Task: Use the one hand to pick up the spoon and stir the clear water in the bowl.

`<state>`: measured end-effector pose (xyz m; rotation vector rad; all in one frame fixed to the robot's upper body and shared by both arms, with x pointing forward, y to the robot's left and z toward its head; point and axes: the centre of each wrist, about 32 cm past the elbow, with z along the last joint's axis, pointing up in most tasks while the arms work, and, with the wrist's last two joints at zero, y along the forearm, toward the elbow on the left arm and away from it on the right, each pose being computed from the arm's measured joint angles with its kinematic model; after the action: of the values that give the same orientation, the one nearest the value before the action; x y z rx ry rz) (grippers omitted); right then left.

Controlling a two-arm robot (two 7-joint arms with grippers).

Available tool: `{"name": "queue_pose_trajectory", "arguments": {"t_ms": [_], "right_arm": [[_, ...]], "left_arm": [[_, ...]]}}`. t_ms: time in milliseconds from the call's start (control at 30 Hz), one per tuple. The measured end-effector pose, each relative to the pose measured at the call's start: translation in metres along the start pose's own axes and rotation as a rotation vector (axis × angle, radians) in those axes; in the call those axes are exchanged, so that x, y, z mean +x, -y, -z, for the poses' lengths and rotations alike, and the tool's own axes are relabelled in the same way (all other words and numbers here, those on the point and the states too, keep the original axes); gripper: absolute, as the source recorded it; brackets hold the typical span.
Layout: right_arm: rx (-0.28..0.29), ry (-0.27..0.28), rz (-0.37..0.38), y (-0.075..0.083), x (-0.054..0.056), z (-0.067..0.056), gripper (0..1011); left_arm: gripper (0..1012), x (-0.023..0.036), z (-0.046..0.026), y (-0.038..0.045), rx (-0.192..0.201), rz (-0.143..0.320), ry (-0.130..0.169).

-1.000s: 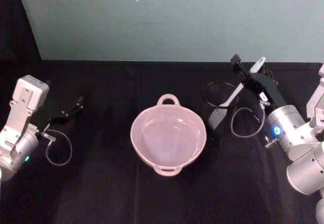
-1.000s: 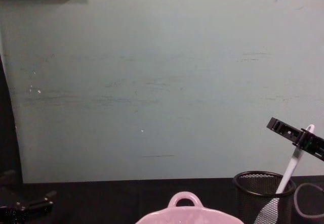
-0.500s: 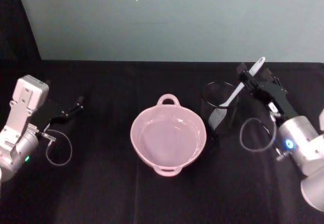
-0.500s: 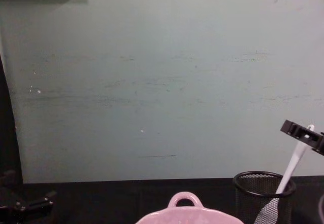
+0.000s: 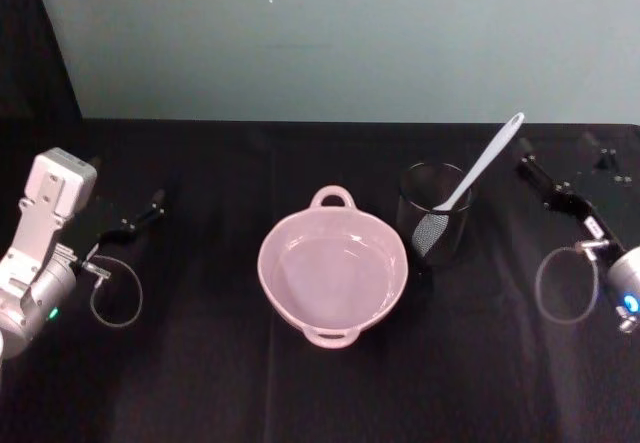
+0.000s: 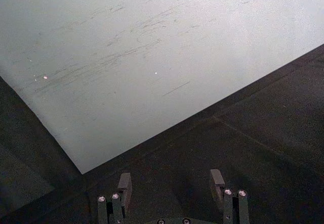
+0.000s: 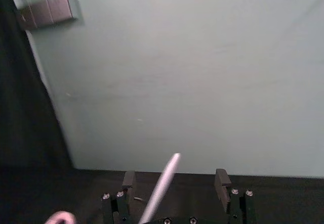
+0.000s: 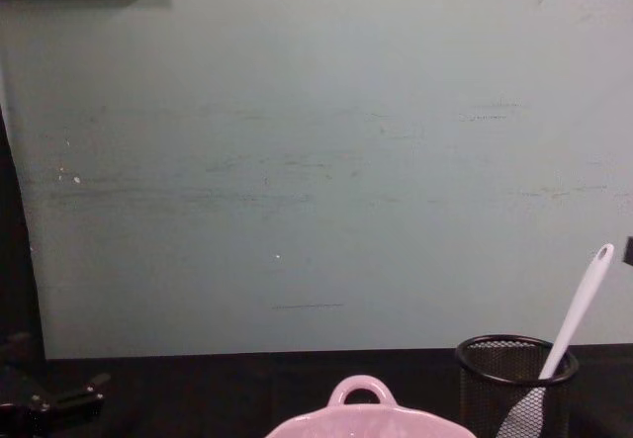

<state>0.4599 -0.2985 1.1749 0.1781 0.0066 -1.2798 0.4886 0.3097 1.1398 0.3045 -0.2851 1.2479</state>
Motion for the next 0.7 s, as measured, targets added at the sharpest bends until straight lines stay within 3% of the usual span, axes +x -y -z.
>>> {"name": "queue_pose_trajectory", "arguments": {"t_ms": [100,233,400,533,700], "right_arm": [[-0.001,0.136,0.041,0.003,0.007,-0.003,1002],[-0.014,0.249,0.086,0.004,0.016,-0.002,1002],[-0.038,0.323,0.118,0.002,0.028,0.003,1002],[-0.063,0.372,0.118,0.000,0.038,0.016,1002],[-0.080,0.367,0.099,-0.003,0.046,0.035,1002]], "left_arm": [[1011,0.0000,0.0000,0.0000,0.000,0.000,0.000],[1011,0.0000,0.0000,0.0000,0.000,0.000,0.000],[1011,0.0000,0.0000,0.0000,0.000,0.000,0.000],[1011,0.0000,0.0000,0.0000,0.000,0.000,0.000],[1011,0.0000,0.0000,0.0000,0.000,0.000,0.000]]}}
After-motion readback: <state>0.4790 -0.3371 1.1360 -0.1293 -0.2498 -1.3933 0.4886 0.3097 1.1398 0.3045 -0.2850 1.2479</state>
